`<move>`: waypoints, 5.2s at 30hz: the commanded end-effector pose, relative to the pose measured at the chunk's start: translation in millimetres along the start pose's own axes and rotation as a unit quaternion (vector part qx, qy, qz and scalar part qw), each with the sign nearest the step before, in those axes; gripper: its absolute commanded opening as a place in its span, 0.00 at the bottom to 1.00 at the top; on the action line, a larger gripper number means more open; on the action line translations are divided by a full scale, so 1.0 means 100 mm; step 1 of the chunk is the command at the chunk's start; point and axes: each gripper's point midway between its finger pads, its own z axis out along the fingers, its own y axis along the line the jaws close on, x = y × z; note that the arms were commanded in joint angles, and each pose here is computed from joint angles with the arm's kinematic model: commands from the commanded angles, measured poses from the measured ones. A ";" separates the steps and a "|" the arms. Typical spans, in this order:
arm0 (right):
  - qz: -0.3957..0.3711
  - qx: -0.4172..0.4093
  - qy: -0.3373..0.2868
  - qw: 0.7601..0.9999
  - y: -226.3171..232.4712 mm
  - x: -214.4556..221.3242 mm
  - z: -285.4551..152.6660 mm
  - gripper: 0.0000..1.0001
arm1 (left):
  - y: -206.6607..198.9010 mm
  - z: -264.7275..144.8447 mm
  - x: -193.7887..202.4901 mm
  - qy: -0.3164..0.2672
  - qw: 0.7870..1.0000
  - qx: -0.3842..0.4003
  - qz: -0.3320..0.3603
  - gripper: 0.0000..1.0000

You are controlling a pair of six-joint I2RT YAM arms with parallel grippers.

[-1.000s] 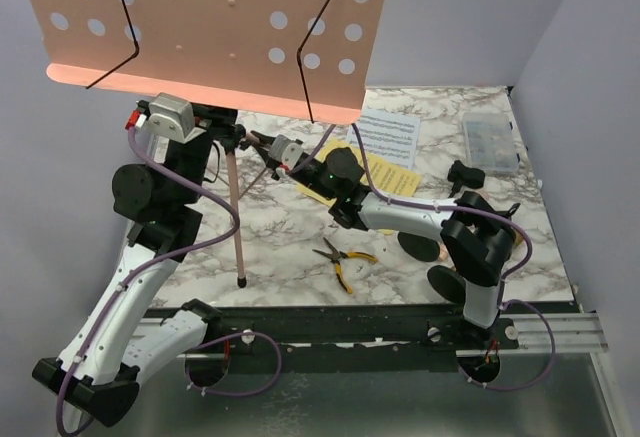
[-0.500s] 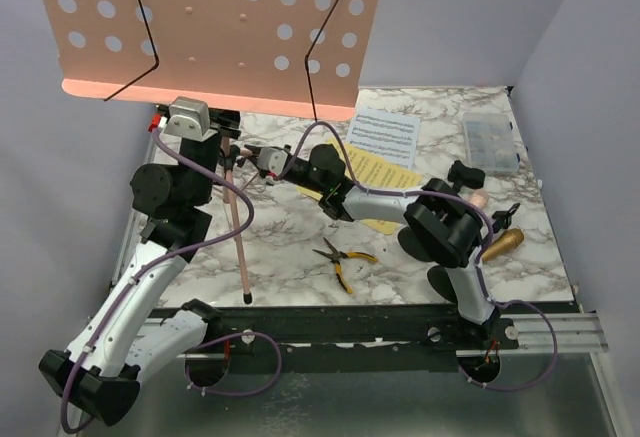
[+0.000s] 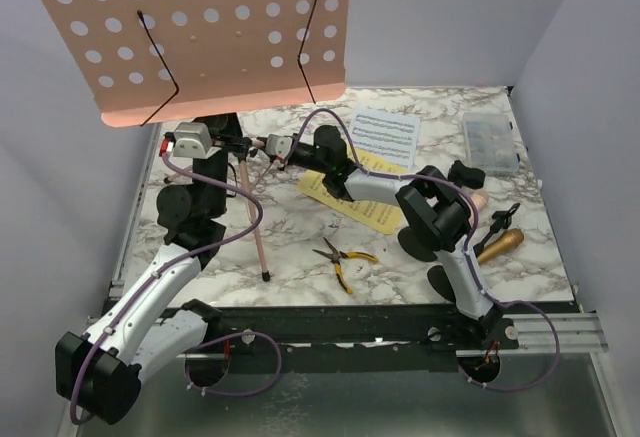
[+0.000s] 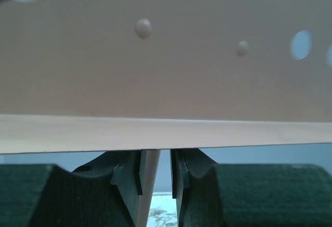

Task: Set up the instrument practice props

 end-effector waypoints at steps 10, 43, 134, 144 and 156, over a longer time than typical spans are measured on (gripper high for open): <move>0.031 0.022 0.137 0.990 -0.25 1.07 -0.47 0.00 | 0.22 -0.04 -0.30 -0.078 0.995 -0.015 -0.062 0.00; 0.058 -0.091 0.086 0.990 0.32 0.73 -0.35 0.01 | -0.06 -0.79 1.60 0.407 0.832 -0.041 -0.375 0.99; 0.003 0.077 -0.091 0.993 -0.06 -0.86 -0.32 0.61 | 0.18 -1.72 2.74 0.576 0.729 -0.041 -0.366 0.04; 0.087 0.085 -0.091 0.988 -0.10 -0.79 -0.13 0.34 | 0.15 -1.71 2.73 0.575 0.727 -0.036 -0.373 0.04; 0.788 0.195 -0.075 0.579 -0.26 -0.76 -0.36 0.00 | 0.14 -1.72 2.75 0.577 0.721 -0.040 -0.381 0.04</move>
